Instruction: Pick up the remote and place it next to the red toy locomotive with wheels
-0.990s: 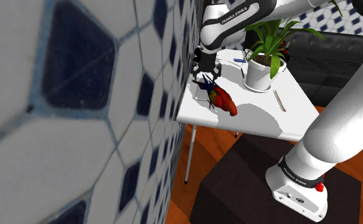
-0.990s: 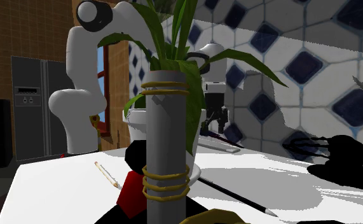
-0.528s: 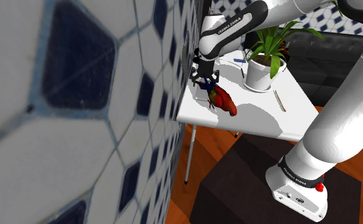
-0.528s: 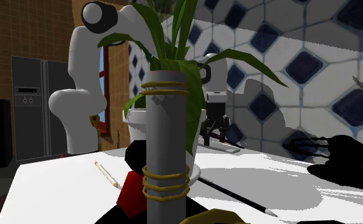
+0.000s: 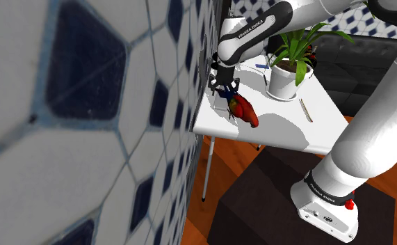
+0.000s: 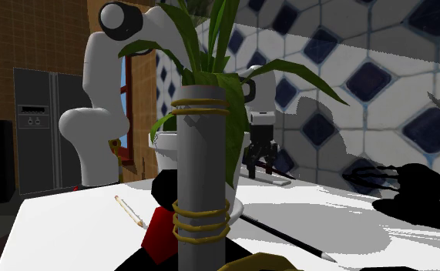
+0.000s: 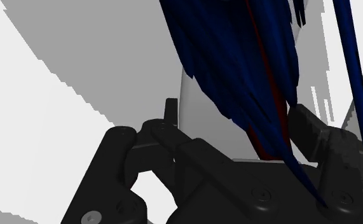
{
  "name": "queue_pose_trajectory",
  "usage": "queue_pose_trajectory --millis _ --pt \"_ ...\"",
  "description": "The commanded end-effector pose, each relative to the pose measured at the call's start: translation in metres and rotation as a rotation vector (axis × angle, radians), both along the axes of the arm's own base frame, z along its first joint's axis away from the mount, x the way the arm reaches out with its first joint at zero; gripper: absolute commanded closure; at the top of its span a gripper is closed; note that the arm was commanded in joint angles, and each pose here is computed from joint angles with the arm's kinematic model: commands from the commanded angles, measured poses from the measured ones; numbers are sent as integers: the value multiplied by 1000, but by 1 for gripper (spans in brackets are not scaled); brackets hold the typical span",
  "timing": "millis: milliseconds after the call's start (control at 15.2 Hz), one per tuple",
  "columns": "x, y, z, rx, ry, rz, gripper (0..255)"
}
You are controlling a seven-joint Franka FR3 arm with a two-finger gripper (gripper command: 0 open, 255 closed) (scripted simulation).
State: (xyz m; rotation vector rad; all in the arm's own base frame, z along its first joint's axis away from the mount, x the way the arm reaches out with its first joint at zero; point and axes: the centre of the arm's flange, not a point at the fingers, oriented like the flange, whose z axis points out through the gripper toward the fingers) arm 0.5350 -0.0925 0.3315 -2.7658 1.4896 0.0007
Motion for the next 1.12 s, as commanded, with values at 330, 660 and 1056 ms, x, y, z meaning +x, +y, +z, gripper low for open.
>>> queue_pose_trajectory --millis 330,660,1056 --pt "-3 -3 -5 2 11 -2 255" --pt "-1 0 7 2 11 -2 255" --pt "-1 0 38 2 11 -2 255"
